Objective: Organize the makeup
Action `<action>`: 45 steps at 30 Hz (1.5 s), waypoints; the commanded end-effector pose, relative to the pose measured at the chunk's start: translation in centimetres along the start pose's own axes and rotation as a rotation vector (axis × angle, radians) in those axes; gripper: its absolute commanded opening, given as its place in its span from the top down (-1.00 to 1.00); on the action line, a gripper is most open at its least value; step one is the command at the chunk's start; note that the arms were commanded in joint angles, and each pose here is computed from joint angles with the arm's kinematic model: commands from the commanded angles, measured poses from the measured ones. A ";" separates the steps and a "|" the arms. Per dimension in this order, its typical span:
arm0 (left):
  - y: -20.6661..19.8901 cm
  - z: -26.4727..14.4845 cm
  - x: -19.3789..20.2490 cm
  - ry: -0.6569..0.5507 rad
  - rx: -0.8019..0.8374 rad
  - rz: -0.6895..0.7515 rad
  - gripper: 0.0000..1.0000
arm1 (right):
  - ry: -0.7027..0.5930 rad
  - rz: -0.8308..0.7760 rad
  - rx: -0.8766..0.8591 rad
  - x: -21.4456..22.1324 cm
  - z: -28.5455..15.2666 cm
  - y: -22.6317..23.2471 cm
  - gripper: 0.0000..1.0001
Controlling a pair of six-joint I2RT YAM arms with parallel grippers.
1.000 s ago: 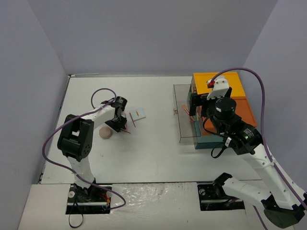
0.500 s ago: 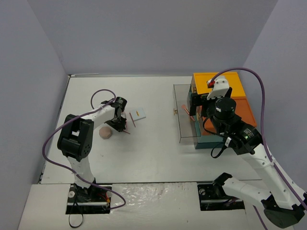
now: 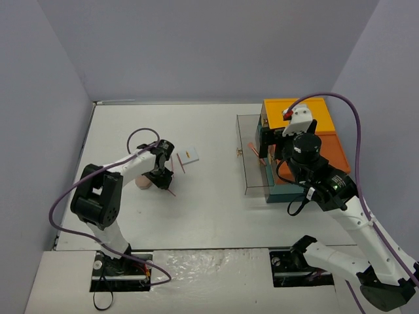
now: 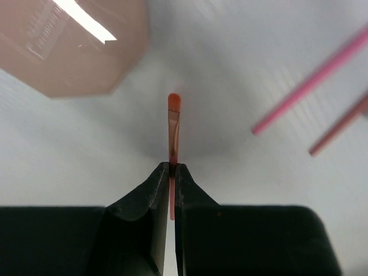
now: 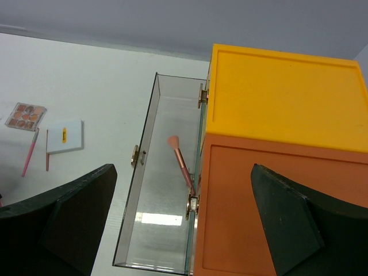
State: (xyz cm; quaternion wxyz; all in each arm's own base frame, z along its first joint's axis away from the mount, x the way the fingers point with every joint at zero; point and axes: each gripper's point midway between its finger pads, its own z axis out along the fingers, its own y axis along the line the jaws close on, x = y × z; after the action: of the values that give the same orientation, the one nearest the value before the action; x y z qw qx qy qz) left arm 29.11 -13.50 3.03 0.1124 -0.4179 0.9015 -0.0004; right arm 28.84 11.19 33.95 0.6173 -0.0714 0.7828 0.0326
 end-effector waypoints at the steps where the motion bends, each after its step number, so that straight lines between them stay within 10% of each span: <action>1: -5.5 -8.6 -0.6 -0.145 0.306 0.164 1.00 | -0.083 0.049 0.018 -2.7 0.3 -0.2 -1.00; 9: -18.5 -22.1 3.6 -0.155 0.979 0.361 1.00 | -0.108 0.073 -0.045 -4.2 0.1 0.9 -1.00; 18: -27.4 -29.3 11.4 -0.013 1.293 0.562 1.00 | -0.141 0.090 -0.046 -5.2 -0.8 0.6 -1.00; 35: -25.4 -27.8 8.8 -0.164 1.128 0.593 -0.09 | -0.162 0.119 -0.060 -5.9 -1.3 0.7 -1.00; 45: -13.7 -15.9 -3.8 -0.270 0.489 0.621 -0.21 | -0.136 0.108 -0.067 -4.8 -0.8 1.0 -1.00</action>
State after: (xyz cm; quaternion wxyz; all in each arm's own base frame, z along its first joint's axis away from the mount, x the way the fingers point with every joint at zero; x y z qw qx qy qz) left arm 39.40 -29.08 25.24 0.3632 -0.0850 0.8904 -0.2608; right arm 28.52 12.10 36.09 0.6315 -0.0654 0.7690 0.0743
